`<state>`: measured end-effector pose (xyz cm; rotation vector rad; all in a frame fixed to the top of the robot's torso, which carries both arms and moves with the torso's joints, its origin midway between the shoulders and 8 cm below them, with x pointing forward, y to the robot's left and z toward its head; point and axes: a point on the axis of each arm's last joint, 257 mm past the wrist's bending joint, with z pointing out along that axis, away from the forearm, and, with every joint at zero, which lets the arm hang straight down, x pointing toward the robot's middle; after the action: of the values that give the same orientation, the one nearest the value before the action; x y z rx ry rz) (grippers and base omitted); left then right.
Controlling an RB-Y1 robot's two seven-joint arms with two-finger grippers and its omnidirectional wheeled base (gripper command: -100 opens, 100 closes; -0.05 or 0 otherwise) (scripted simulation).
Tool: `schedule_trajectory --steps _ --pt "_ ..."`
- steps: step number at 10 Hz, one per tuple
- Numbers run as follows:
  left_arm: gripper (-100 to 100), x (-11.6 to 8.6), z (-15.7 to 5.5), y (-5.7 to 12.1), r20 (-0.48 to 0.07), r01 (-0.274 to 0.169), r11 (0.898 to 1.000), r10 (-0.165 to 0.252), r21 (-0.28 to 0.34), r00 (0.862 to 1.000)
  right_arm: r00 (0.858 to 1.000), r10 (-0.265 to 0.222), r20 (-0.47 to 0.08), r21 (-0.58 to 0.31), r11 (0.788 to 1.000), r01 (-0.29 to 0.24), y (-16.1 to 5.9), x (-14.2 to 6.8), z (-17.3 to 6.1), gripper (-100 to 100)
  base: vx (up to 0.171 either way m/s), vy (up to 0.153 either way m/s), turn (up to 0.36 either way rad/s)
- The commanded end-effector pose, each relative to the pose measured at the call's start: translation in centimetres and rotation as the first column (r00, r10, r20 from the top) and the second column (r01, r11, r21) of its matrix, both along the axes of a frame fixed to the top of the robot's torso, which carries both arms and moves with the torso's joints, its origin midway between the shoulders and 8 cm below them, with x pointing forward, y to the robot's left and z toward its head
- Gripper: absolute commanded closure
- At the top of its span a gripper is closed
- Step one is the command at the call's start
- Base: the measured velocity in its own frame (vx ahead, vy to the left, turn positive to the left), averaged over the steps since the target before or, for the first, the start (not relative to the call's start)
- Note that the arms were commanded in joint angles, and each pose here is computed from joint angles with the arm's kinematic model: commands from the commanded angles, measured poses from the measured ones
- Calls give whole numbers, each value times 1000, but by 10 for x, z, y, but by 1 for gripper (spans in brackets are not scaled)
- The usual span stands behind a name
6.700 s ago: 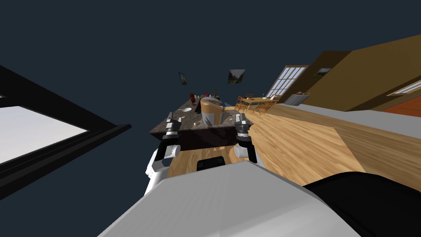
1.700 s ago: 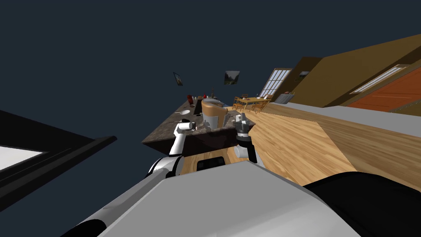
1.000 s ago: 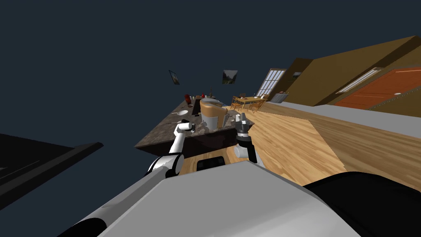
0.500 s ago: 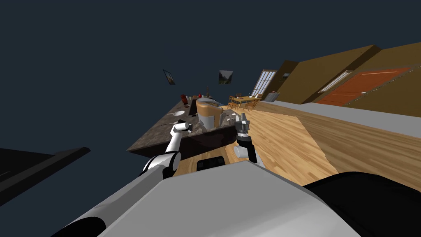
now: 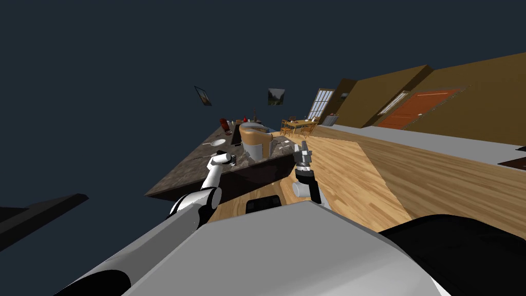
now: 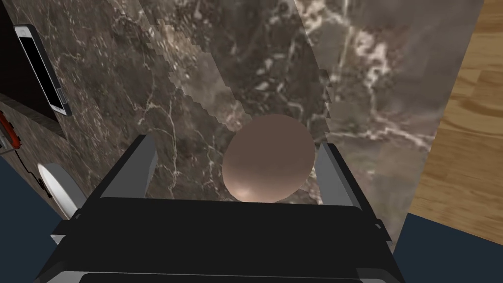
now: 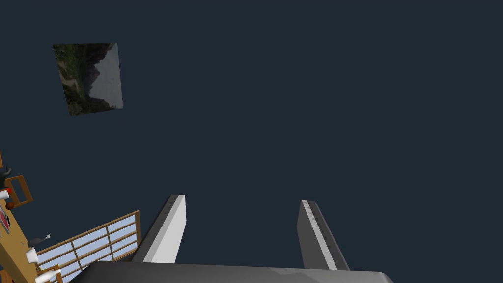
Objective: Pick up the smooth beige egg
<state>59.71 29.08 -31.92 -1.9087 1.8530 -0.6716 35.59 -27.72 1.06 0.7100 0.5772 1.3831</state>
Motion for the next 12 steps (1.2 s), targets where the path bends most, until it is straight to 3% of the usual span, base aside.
schedule_trajectory --steps 1,2,3,7,8,9,12 --pt "-100 3 0 16 3 -22 1000 22 -3 1000 1000 0 0 0 1000 0 0 0 0 0 -28 -26 -92" --pt "-100 2 2 10 1 -13 1000 13 -2 1000 1000 0 0 0 1000 0 0 0 0 0 -13 -10 -21" --pt "100 2 2 12 2 -14 1000 14 -2 1000 1000 0 0 0 1000 0 0 0 0 0 -6 -3 9" --pt "100 2 1 12 0 -14 1000 14 -2 1000 1000 0 0 0 1000 0 0 0 0 0 0 0 0" --pt "0 2 1 12 1 -14 1000 14 -2 1000 1000 0 0 0 1000 0 0 0 0 0 0 0 0" --pt "100 -1 1 -12 -2 15 1000 -15 1 1000 1000 0 0 0 1000 0 0 0 0 0 31 29 192" --pt "100 -6 3 -39 -5 49 999 -49 4 999 1000 0 0 0 1000 0 0 0 0 0 44 43 130"
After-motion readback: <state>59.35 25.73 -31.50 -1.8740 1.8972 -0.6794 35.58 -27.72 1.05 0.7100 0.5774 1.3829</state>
